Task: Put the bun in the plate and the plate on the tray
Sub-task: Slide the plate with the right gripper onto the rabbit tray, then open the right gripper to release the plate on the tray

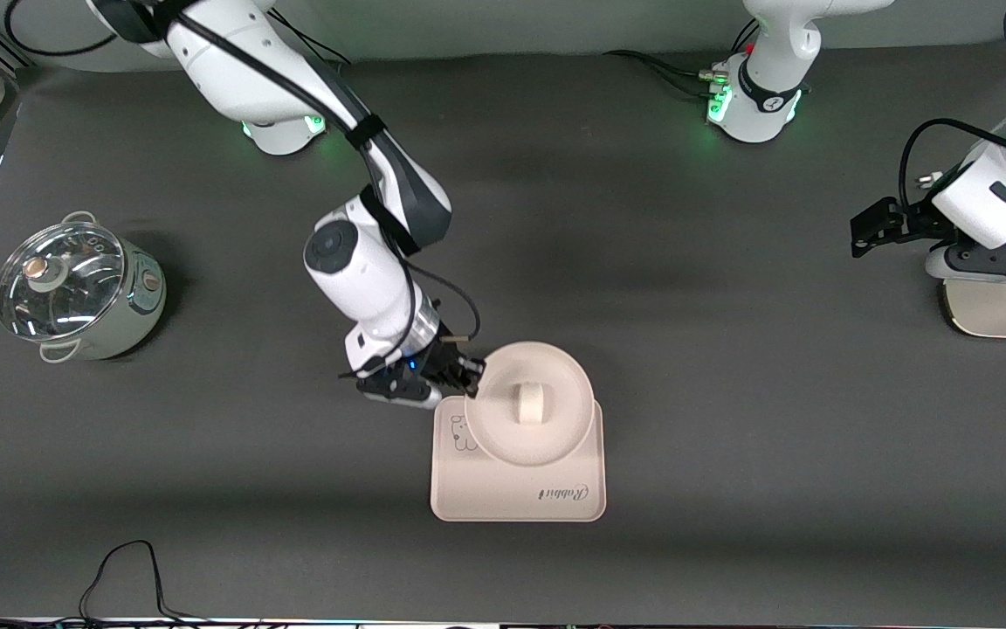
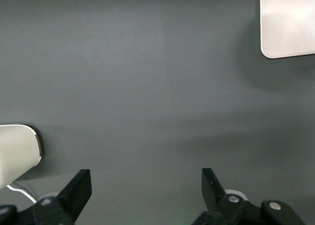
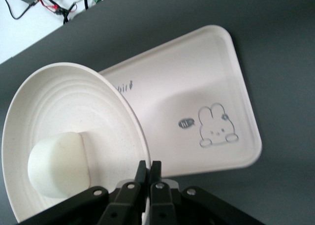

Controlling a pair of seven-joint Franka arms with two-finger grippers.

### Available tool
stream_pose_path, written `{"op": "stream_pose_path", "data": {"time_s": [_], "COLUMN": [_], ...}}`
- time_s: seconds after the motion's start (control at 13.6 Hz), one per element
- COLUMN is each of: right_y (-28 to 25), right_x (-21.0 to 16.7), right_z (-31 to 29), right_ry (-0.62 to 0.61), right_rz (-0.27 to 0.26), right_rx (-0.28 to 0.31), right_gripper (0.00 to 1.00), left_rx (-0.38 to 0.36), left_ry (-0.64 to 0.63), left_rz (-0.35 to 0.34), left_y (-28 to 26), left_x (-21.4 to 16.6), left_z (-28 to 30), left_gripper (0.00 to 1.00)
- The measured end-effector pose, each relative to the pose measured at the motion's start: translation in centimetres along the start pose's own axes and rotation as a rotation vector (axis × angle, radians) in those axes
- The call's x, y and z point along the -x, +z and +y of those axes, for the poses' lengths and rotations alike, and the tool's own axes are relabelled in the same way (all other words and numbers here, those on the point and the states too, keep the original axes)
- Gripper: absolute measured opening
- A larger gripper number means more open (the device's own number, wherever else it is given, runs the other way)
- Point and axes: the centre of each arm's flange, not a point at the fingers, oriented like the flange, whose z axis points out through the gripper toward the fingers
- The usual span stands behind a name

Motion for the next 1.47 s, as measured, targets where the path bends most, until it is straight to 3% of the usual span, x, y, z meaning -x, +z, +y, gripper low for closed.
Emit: {"op": "stream_pose_path", "data": {"time_s": [0.29,1.18,1.32,1.47], "right_y": [4.6,13.3,13.6,13.4], "right_x": [-2.1,-0.5,-0.4,-0.6], "right_z": [0.2,4.9,5.1,4.9], "right_ry": [0.014,0.034,0.035,0.034], "right_rz": [0.007,-0.02,-0.021,-0.015], "right_rx": [-0.004,0.052,0.055,0.048], "right_gripper": [0.04,0.05,0.11,0.26], "left_rx": [0.001,0.012,0.012,0.013], "left_ry": [0.0,-0.003,-0.003,-0.003], "left_rz": [0.0,0.0,0.0,0.0], "left_y": [0.0,0.0,0.0,0.0], "left_x": [0.0,0.0,0.0,0.0], "left_z": [0.0,0.0,0.0,0.0], "left_gripper": [1.0,1.0,1.0,1.0]}}
